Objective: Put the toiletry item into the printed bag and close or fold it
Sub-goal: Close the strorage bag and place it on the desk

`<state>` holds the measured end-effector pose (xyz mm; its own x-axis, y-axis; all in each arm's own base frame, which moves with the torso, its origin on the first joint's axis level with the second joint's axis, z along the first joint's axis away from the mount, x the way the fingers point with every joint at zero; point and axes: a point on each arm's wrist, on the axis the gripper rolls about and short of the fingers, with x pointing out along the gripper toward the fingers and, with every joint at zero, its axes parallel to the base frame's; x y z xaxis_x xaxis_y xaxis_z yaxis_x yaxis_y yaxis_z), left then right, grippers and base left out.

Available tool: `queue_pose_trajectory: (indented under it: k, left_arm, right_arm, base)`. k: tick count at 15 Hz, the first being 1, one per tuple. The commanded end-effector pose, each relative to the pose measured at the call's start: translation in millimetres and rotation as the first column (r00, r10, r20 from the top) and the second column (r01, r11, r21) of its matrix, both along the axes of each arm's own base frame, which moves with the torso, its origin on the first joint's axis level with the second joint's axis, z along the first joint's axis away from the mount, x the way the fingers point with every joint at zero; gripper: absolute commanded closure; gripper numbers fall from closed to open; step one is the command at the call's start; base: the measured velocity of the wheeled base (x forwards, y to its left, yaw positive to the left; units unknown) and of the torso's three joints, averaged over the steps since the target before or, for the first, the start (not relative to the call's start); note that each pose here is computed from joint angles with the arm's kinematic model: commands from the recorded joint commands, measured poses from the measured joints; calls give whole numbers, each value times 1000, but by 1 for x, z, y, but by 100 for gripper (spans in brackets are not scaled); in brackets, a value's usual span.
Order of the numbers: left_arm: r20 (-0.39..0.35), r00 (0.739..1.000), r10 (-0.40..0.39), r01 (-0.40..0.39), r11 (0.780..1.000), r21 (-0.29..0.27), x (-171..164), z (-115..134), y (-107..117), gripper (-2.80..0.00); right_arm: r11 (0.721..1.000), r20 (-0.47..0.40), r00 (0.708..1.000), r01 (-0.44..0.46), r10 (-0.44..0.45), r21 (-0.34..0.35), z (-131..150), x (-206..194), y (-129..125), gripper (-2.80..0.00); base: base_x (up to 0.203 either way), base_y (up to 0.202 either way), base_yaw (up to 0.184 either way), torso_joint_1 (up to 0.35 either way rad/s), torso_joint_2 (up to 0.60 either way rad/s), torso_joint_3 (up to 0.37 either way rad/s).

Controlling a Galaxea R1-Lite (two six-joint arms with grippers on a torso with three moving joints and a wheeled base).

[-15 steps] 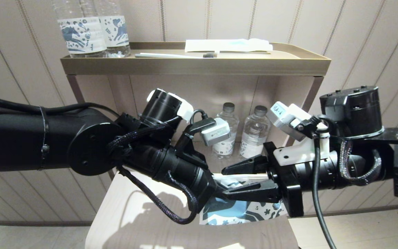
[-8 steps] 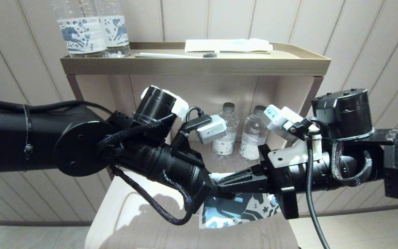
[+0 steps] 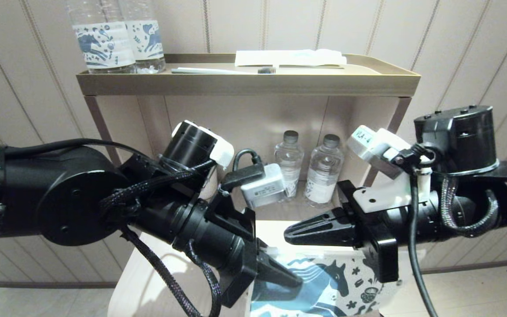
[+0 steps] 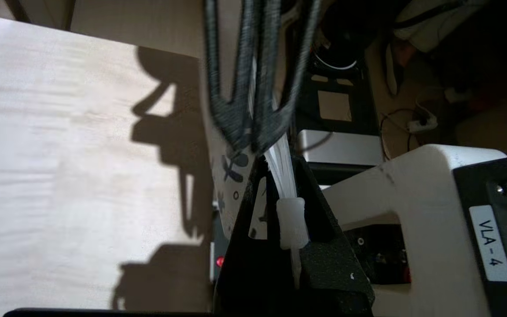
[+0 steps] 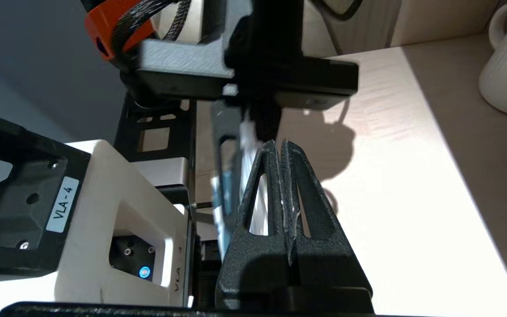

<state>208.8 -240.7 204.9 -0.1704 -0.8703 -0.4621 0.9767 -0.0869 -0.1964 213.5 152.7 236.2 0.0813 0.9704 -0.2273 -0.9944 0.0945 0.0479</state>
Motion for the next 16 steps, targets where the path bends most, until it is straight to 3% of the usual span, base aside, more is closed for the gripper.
queue_pose_trajectory:
  k: [1, 6, 11, 12, 16]
  left_arm:
    - [0, 1000, -8, 8, 1000, 2, -1, -1, 0, 0]
    - [1, 1000, -2, 2, 1000, 3, 3, -4, -1, 0]
    - [52, 999, -7, 7, 1000, -10, 13, -1, -2, 0]
    - [50, 999, -7, 7, 1000, -8, 14, 0, -3, 0]
    - [48, 999, -8, 8, 1000, -8, 13, 3, -3, 0]
  right_arm:
    - [1000, 2, 1000, -12, 12, 4, 0, -1, 0, 0]
    - [999, 11, 1000, -28, 28, 15, 6, -9, -1, 0]
    - [999, 13, 999, -42, 42, 14, 3, -13, 0, 0]
    - [999, 13, 999, -42, 42, 14, 3, -13, 0, -280]
    - [999, -5, 999, -42, 42, 12, 2, -10, 3, -280]
  base:
    - [0, 0, 0, 0, 0, 0]
    - [0, 0, 0, 0, 0, 0]
    - [0, 0, 0, 0, 0, 0]
    - [0, 0, 0, 0, 0, 0]
    - [0, 0, 0, 0, 0, 0]
